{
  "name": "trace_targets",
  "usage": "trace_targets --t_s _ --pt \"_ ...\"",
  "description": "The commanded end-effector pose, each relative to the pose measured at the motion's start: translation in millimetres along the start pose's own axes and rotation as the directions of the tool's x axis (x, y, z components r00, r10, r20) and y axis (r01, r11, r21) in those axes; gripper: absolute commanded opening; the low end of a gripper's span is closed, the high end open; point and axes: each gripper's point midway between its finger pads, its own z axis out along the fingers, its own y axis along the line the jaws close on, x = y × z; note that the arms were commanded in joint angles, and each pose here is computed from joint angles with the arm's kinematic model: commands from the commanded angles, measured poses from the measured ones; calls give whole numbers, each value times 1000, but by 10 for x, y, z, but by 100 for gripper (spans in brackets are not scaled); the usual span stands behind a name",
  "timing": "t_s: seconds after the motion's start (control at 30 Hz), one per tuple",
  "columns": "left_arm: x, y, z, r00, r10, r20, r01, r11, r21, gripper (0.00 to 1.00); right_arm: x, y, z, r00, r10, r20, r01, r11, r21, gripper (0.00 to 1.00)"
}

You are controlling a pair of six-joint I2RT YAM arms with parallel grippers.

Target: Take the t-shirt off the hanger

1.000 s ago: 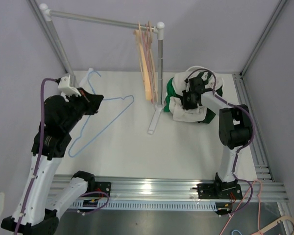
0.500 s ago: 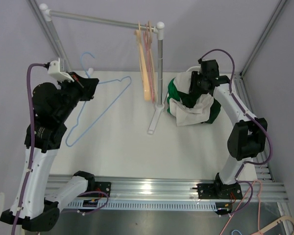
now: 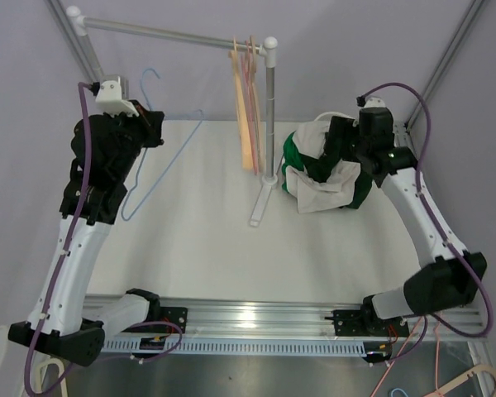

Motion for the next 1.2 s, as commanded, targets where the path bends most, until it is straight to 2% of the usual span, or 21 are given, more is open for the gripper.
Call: trace_targets --t_s 0.0,0.1,0.23,0.3,0.33,0.4,0.43,0.6,0.67,0.8,1.17 --pt "-533 -13 80 978 66 197 -65 998 -11 1 -467 99 -545 972 51 228 -40 998 -52 99" --pt "-673 -101 248 963 53 263 -63 998 28 1 -575 129 -908 949 74 306 -50 995 -85 98" --pt "-696 -235 697 964 64 258 -90 992 89 1 -551 116 -1160 935 79 345 -46 994 -102 98" --pt "-661 -280 857 964 69 257 -102 988 114 1 -542 104 -1179 932 78 354 -45 994 -100 98" --pt "-775 -333 885 957 66 281 -106 986 131 1 -528 96 -1181 932 77 353 -45 994 -98 98" --pt "-605 -359 1134 970 68 233 -106 983 152 1 -496 113 -1181 935 73 347 -37 993 -108 98" --pt "-750 -402 1132 964 64 258 -107 982 157 1 -490 115 -1180 935 73 346 -37 993 -111 98" --pt "-712 -454 1438 963 82 257 -125 980 156 1 -436 162 -1150 937 79 340 -32 989 -141 98" --pt "-823 -512 1481 957 87 278 -138 976 171 1 -376 155 -1125 943 75 324 -31 990 -140 98" --pt "-803 -628 1577 957 99 273 -156 968 196 1 -262 130 -1094 944 75 321 -30 989 -142 98" --pt "-402 -787 1705 975 112 190 -156 958 239 1 -274 181 -1200 939 98 329 -39 983 -182 98"
